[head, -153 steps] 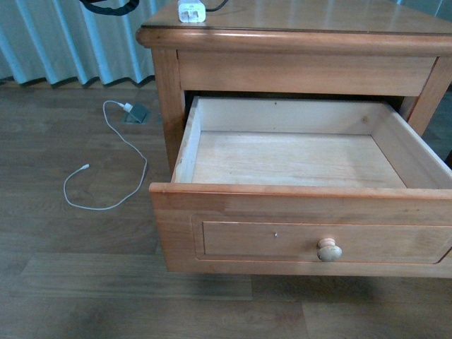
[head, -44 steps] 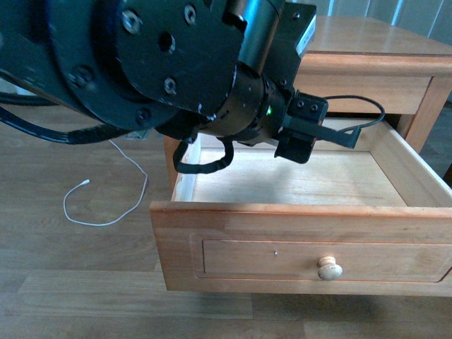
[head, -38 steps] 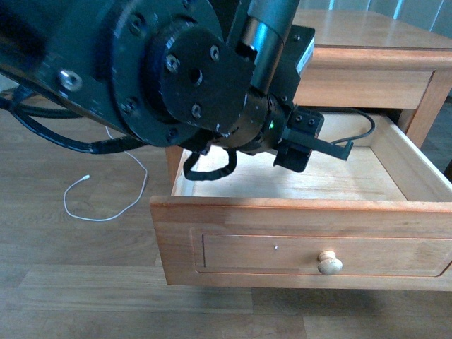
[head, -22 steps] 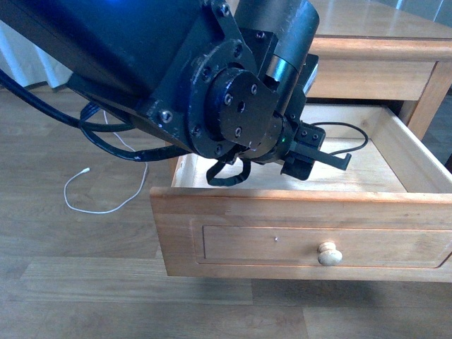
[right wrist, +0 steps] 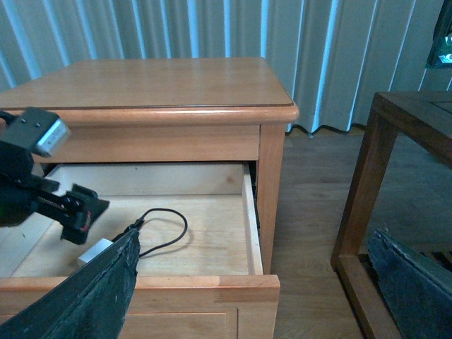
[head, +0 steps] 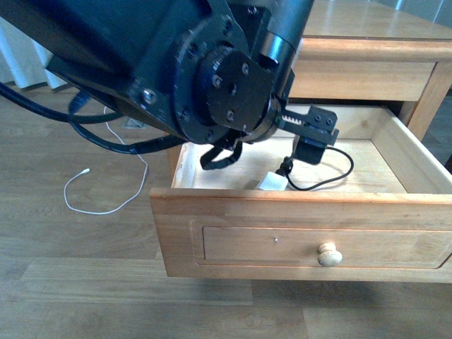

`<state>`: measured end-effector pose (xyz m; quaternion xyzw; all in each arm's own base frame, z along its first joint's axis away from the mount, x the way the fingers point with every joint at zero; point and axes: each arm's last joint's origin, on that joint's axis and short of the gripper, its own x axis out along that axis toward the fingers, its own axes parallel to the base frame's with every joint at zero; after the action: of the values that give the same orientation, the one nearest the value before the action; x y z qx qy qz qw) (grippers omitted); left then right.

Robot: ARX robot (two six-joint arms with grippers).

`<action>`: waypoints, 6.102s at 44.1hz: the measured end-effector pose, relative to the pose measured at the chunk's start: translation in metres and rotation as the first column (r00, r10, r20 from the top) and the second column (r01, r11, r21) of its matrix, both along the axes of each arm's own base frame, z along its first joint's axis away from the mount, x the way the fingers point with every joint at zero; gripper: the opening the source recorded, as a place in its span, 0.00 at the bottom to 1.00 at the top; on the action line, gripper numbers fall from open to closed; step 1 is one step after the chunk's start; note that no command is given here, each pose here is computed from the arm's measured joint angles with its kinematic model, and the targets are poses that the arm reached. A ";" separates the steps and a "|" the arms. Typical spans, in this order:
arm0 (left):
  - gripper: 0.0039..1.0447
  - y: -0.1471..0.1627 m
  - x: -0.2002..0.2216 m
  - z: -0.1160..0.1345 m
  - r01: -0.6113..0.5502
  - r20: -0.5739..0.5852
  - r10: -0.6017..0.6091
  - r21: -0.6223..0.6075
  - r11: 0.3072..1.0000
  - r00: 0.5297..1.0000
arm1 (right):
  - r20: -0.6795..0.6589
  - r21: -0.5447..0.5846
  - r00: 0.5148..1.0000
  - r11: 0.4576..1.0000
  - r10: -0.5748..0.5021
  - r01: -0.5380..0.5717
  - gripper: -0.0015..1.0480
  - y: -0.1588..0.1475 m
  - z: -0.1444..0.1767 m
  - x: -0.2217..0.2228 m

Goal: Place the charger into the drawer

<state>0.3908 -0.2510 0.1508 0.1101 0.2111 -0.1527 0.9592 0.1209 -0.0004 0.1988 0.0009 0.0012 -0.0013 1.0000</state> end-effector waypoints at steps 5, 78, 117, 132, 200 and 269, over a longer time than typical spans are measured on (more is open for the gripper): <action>0.94 0.019 -0.008 0.030 -0.080 0.072 0.082 -0.032 0.996 0.994 | 0.000 0.000 1.000 1.000 0.000 0.000 0.92 0.000 0.000 0.000; 0.48 0.207 -0.265 0.076 -0.235 0.356 0.342 -0.311 0.921 0.870 | 0.000 0.000 1.000 1.000 0.000 0.000 0.92 0.000 0.000 0.000; 0.04 0.251 -0.288 0.024 -0.253 0.346 0.341 -0.275 0.927 0.874 | 0.000 0.000 1.000 1.000 0.000 0.000 0.92 0.000 0.000 0.000; 0.04 0.251 -0.294 0.016 -0.243 0.375 0.340 -0.283 0.928 0.862 | 0.000 0.000 1.000 1.000 0.000 0.000 0.92 0.000 0.000 0.000; 0.94 0.251 -0.294 0.016 -0.243 0.376 0.340 -0.282 0.928 0.862 | -0.731 0.245 0.641 0.967 0.236 -0.077 0.92 0.062 -0.064 0.119; 0.94 0.251 -0.294 0.016 -0.243 0.376 0.340 -0.282 0.928 0.862 | -0.425 0.181 0.898 0.983 0.114 -0.039 0.92 0.110 -0.095 0.311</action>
<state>0.0972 -0.0003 0.1673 -0.0024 -0.0035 -0.0010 1.0000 0.4317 0.1095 0.1037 0.0845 0.2239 0.0382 0.9702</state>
